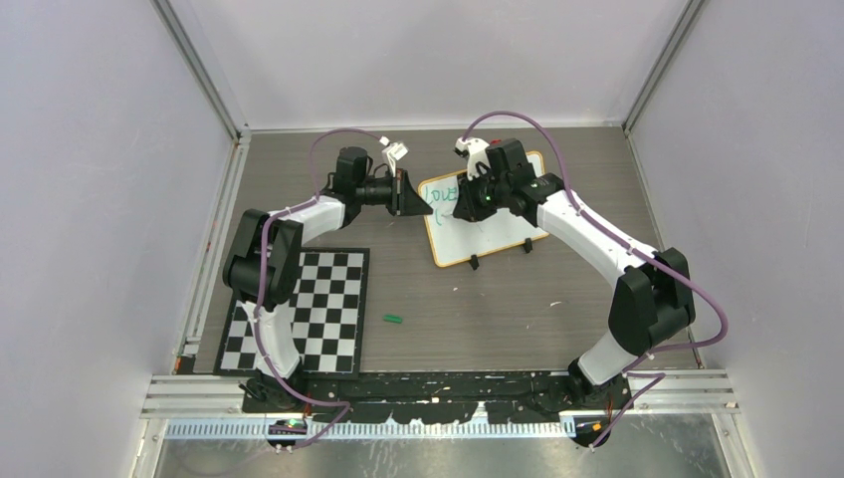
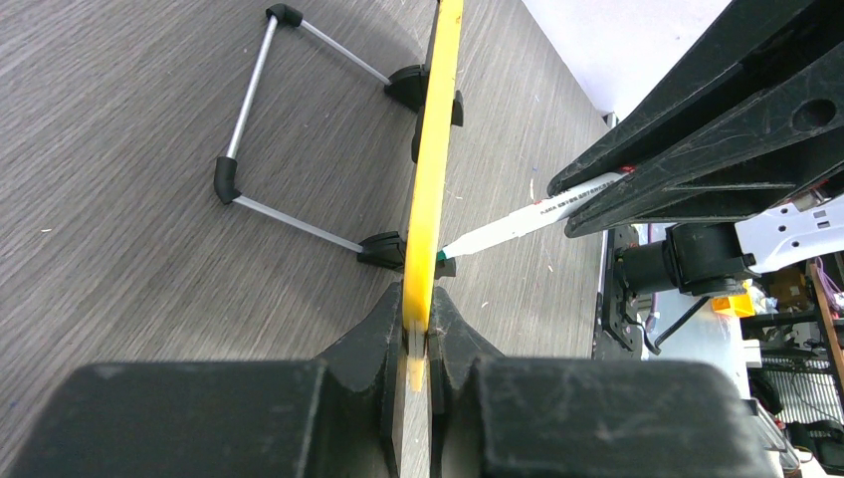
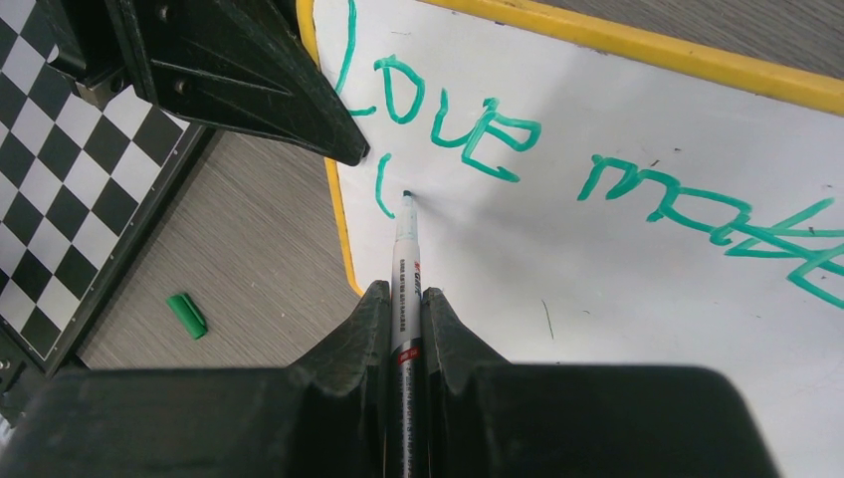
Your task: Write a sentence on the whiteboard
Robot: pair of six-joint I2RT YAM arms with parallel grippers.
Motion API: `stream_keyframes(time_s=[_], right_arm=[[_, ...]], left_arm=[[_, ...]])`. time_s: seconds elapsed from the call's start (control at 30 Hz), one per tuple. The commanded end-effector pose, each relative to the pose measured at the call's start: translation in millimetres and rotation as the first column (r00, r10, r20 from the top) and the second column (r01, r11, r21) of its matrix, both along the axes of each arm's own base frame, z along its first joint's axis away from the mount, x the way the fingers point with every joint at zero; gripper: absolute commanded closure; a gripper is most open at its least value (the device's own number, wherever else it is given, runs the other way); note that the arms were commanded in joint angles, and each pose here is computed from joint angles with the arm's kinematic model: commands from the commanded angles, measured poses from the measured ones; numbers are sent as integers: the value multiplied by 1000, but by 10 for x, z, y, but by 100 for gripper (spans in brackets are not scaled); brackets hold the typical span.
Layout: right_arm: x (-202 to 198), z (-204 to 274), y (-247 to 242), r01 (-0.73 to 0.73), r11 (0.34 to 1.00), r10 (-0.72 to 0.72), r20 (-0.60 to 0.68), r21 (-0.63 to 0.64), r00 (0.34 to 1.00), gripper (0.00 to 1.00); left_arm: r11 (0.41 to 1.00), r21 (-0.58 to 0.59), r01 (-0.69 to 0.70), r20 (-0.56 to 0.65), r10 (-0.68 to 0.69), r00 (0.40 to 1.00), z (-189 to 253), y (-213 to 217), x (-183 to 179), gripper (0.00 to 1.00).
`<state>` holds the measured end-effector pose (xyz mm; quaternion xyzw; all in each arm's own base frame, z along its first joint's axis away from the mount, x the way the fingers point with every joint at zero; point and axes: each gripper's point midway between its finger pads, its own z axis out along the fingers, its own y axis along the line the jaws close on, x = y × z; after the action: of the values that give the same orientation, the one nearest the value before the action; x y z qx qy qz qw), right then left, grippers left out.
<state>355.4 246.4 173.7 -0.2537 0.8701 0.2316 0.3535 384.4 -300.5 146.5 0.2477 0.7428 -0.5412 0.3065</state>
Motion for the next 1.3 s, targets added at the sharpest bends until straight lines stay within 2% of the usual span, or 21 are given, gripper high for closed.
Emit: stream_keyframes(time_s=[0.0, 0.77, 1.27], right_arm=[[133, 222, 9, 11, 1000, -11, 82, 8, 997, 100], [-104, 27, -39, -11, 1000, 11, 14, -19, 1000, 100], [16, 487, 116, -23, 997, 17, 85, 67, 996, 100]], left_arm=[[1000, -22, 14, 36, -13, 999, 122, -26, -20, 100], [1000, -16, 12, 37, -12, 999, 112, -28, -22, 100], [1000, -16, 19, 42, -18, 999, 123, -37, -38, 100]])
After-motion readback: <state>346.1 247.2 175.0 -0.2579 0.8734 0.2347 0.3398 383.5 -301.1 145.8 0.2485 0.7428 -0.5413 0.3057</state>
